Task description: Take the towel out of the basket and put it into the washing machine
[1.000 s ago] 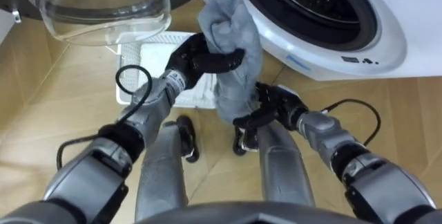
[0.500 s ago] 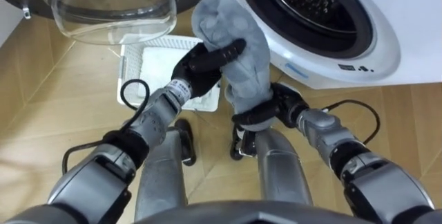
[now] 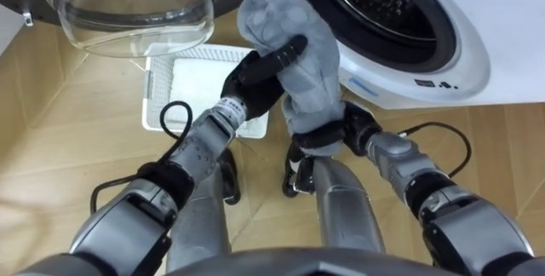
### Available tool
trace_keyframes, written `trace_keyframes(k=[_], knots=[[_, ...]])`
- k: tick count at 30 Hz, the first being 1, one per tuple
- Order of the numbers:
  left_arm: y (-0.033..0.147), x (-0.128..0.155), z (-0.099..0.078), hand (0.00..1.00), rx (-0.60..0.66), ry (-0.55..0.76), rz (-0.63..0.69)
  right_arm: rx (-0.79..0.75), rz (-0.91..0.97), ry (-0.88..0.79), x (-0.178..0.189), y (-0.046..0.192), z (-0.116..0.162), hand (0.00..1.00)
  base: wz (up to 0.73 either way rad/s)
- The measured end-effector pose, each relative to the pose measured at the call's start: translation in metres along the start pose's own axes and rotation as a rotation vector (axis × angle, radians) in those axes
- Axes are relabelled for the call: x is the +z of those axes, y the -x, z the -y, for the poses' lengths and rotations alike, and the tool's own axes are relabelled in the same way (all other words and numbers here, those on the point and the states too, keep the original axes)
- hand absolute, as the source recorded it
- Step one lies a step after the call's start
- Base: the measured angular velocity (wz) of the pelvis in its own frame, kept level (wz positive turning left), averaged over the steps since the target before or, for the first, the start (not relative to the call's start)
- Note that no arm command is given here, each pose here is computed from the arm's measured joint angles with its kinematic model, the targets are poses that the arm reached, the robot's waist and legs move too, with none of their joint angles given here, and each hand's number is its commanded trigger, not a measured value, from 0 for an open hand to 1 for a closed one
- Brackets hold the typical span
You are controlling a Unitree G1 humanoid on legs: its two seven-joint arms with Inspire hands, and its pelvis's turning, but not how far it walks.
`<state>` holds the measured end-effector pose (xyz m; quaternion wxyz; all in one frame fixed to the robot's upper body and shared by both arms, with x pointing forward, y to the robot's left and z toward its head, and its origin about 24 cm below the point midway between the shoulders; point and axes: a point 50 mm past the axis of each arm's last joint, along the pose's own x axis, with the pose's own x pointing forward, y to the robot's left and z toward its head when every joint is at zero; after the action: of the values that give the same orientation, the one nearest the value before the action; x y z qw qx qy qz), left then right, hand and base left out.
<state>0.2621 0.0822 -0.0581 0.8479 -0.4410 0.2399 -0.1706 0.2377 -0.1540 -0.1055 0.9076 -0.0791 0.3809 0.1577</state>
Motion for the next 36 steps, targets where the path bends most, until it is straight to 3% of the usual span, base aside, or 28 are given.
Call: trace_keyframes(k=[9,10,11,20,29,36], knots=[[0.015,-0.005,-0.016,1.0,0.015,-0.007,-0.025,0.013,-0.051,0.058,-0.016,0.004,-0.004,1.0,-0.02],[0.016,-0.006,-0.017,0.87,0.015,-0.007,-0.031,0.013,-0.055,0.065,-0.018,0.004,-0.004,1.0,0.0],[0.016,-0.006,-0.017,0.0,0.013,-0.017,-0.036,0.012,-0.058,0.068,-0.019,0.005,-0.004,1.0,-0.03],[0.025,0.001,-0.026,0.0,-0.003,-0.148,-0.073,-0.01,-0.087,0.068,-0.024,0.007,0.004,1.0,0.0],[0.032,0.009,-0.039,0.0,0.134,-0.539,-0.135,-0.089,-0.067,-0.076,-0.025,0.011,0.018,1.0,0.01],[0.044,-0.005,-0.054,0.0,0.273,-0.828,-0.245,-0.215,0.007,-0.389,-0.019,0.013,0.035,1.0,-0.03]])
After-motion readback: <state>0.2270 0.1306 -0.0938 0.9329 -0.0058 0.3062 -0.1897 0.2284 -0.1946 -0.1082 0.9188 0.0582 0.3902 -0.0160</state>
